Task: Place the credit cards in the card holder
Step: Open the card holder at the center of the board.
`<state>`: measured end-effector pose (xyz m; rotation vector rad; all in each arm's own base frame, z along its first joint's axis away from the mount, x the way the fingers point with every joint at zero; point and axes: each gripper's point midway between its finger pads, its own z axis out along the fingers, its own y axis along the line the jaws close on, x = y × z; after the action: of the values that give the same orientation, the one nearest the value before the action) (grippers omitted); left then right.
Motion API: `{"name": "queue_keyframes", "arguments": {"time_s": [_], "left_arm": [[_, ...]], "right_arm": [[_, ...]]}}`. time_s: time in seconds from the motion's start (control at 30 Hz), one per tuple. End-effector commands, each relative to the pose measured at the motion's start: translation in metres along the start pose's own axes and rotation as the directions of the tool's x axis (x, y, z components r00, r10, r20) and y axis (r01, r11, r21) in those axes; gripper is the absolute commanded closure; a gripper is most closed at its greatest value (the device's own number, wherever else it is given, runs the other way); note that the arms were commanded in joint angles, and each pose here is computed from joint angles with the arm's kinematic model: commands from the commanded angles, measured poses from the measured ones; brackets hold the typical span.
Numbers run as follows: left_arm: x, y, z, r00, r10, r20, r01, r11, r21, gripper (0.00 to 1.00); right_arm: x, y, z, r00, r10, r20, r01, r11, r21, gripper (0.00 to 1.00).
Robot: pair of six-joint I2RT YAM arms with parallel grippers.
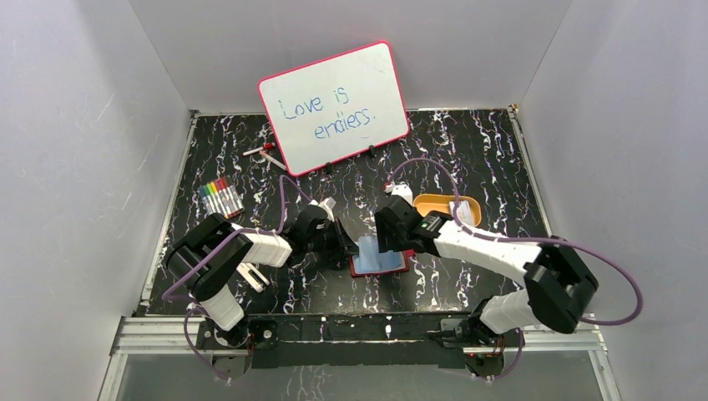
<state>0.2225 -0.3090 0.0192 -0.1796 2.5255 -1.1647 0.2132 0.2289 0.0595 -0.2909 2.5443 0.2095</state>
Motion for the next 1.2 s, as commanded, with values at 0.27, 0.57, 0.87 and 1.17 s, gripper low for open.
{"name": "queue_keyframes", "arguments": {"time_s": [0.27,0.57,0.87,1.17], "left_arm": [[0.015,0.045,0.0,1.0,-0.012,-0.018,0.009,0.99,-0.143,1.0],[0.007,-0.014,0.001,0.997,0.06,-0.045,-0.057,0.997,0.058,1.0],[0.006,-0.048,0.008,0.991,0.116,-0.068,-0.106,0.984,0.14,1.0],[0.019,-0.069,0.032,0.978,0.176,-0.116,-0.155,0.973,0.172,1.0]], "right_arm": [[-0.048,0.067,-0.078,0.99,-0.063,0.127,0.103,0.933,-0.343,0.35],[-0.066,0.055,-0.089,0.973,0.047,0.226,0.02,0.958,-0.285,0.35],[-0.061,0.032,-0.103,0.961,0.087,0.262,-0.019,0.968,-0.251,0.33],[-0.058,0.018,-0.113,0.948,0.116,0.295,-0.042,0.969,-0.243,0.33]]}}
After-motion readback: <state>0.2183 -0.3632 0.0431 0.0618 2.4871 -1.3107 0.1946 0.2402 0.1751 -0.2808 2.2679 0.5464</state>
